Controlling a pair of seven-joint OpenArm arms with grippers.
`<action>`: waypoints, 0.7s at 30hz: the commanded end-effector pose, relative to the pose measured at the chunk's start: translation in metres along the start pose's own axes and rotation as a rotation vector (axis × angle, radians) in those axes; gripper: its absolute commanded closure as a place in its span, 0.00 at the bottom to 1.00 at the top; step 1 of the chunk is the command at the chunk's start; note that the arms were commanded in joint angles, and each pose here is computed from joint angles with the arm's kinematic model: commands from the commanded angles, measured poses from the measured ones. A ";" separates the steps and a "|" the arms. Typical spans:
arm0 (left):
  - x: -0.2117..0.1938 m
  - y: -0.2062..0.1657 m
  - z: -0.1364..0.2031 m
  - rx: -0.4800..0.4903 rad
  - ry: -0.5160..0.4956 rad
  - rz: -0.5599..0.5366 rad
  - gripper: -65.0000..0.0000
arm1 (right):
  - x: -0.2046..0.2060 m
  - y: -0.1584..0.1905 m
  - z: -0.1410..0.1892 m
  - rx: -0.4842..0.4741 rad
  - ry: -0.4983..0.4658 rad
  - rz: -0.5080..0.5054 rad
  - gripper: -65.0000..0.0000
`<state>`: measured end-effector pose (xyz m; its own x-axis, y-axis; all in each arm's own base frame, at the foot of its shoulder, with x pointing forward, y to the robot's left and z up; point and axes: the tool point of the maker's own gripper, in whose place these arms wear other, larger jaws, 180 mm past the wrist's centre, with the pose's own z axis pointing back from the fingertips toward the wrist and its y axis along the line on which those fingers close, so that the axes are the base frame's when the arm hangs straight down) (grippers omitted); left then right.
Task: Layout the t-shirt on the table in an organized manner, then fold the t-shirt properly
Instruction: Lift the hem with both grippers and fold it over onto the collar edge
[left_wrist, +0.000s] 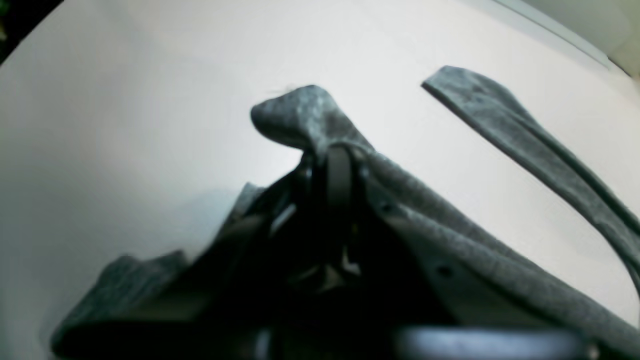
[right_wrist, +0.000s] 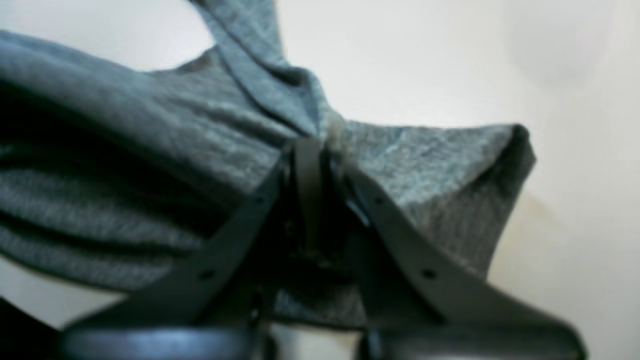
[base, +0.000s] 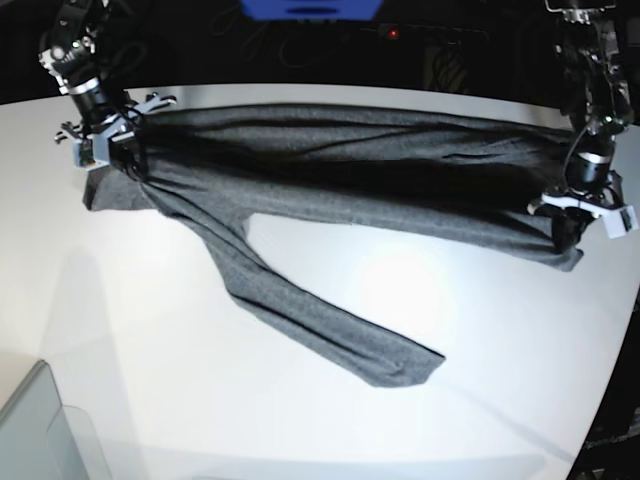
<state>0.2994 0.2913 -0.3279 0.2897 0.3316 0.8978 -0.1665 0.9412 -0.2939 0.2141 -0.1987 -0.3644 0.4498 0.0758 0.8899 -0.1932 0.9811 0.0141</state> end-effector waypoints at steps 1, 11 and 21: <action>0.022 -0.001 0.003 -0.013 -0.067 -0.012 1.00 | 0.013 -0.003 0.003 -0.005 -0.049 0.009 1.00; 0.004 0.026 0.024 0.054 -0.017 -0.020 1.00 | 0.003 0.001 0.006 0.002 -0.018 0.003 1.00; -0.029 0.053 0.029 0.118 0.069 0.002 1.00 | -0.032 0.001 0.005 0.006 0.057 -0.061 1.00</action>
<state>0.2495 0.3198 -0.3736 0.3906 0.3638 0.8457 -0.2750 0.9228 -0.2699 0.1901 -0.1984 -0.4019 0.5476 0.0264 0.8363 -0.1686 0.9825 0.0794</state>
